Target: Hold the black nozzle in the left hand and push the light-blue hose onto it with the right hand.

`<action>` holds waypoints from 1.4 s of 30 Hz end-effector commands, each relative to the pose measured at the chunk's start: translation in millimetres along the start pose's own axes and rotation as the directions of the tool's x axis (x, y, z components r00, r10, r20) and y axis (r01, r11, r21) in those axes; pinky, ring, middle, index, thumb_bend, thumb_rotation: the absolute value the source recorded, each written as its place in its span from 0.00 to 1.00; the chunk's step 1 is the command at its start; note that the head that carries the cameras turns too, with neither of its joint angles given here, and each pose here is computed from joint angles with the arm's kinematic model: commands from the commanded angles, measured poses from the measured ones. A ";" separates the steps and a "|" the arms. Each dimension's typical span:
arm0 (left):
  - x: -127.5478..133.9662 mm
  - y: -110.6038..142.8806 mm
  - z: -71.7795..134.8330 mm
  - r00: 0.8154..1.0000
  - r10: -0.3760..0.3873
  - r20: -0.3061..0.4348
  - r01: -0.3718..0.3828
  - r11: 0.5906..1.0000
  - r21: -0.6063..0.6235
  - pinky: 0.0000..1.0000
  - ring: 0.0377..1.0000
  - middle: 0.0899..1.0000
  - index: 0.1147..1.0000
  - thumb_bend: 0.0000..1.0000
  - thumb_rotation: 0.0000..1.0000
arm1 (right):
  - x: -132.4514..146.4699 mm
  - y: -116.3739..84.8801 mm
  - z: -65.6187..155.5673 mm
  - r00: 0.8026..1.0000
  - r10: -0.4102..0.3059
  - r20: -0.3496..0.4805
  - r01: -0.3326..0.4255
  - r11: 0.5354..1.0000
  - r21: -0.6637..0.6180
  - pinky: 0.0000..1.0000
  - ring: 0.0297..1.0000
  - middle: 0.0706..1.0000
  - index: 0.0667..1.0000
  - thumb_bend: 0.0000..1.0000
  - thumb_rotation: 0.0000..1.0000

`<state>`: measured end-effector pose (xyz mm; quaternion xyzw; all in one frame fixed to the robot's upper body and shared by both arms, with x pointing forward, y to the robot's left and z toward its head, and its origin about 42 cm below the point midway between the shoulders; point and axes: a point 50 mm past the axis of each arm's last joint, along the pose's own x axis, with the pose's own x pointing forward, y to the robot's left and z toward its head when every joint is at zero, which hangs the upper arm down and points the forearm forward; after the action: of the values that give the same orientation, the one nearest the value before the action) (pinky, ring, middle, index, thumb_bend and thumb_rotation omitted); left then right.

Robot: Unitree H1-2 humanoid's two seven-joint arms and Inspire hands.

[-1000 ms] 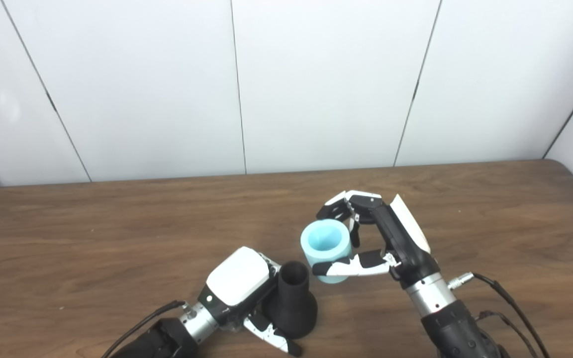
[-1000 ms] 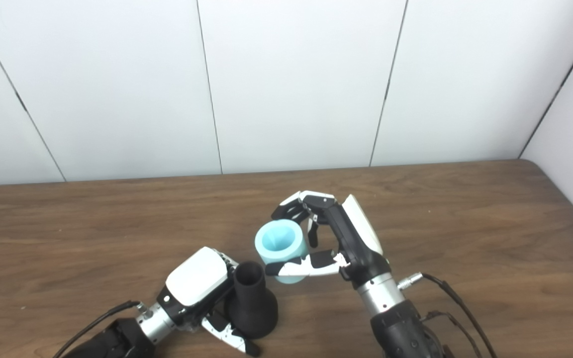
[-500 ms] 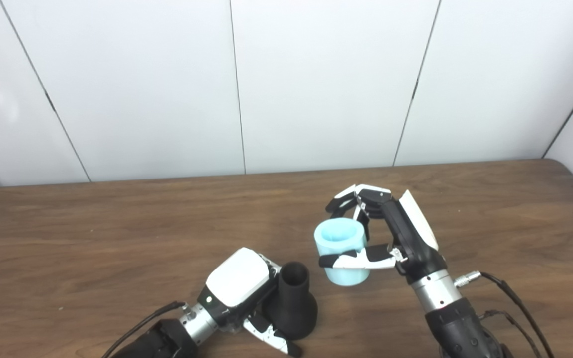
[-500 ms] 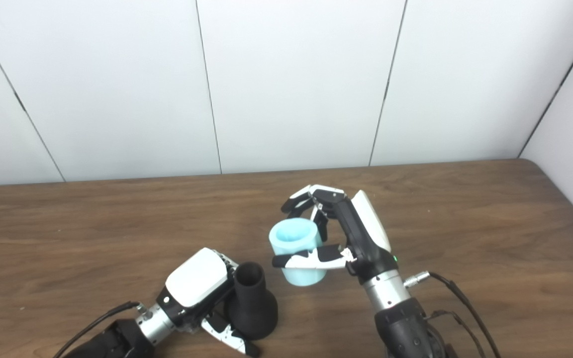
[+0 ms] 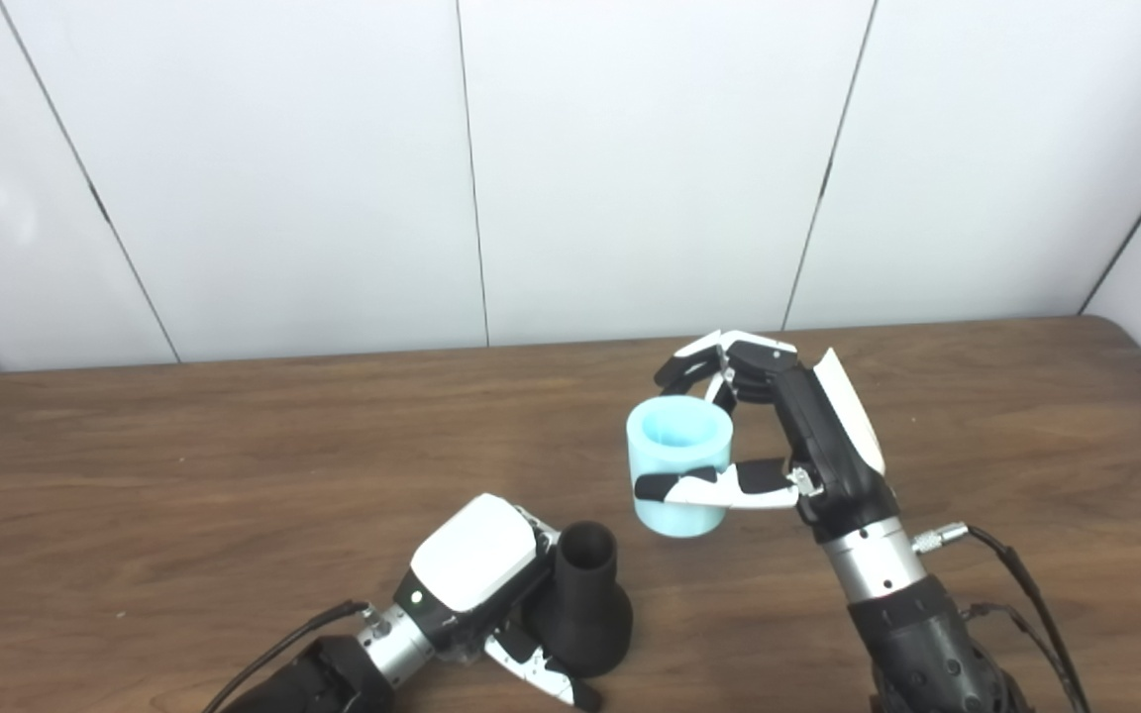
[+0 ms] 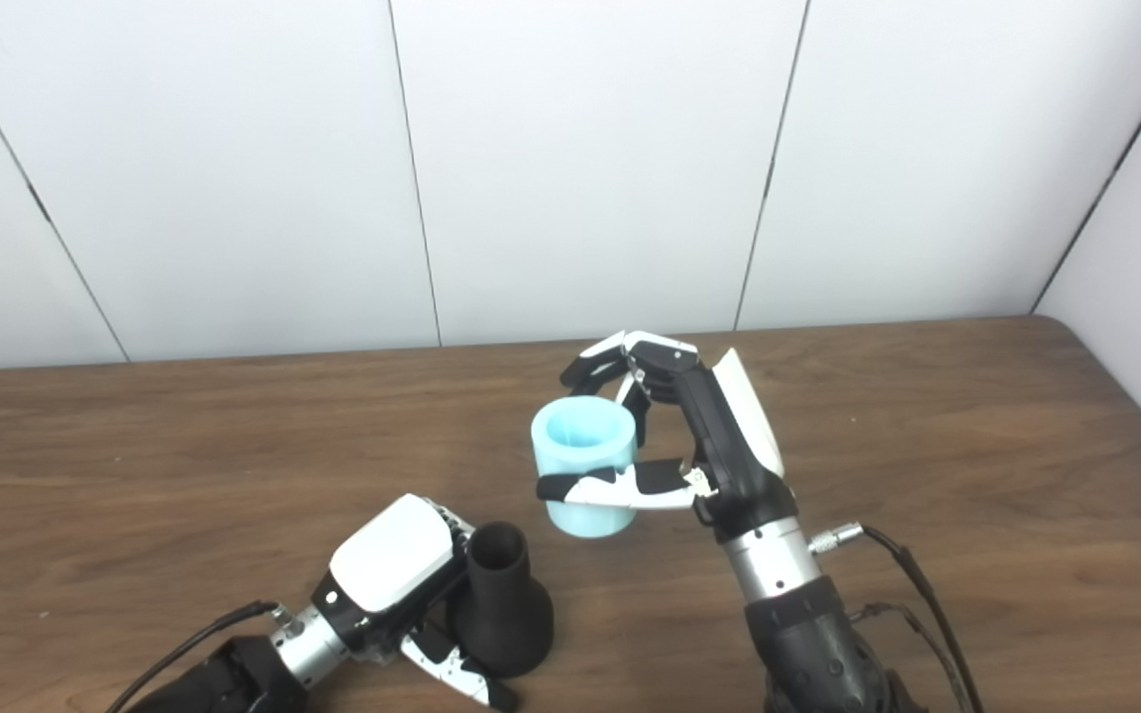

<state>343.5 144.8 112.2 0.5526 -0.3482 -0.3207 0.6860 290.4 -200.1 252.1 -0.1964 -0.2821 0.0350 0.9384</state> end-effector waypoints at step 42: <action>-39.3 -65.1 28.8 0.952 -0.307 0.016 0.307 0.951 -0.040 0.24 0.22 0.40 0.42 0.52 0.00 | -16.6 55.1 9.3 0.991 0.002 0.132 -0.010 0.998 0.059 0.13 0.19 0.42 0.48 0.52 0.00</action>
<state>343.1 142.6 111.4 0.5526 -0.3444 -0.3258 0.6855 275.4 -150.6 216.3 -0.1652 -0.3020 0.0545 0.9373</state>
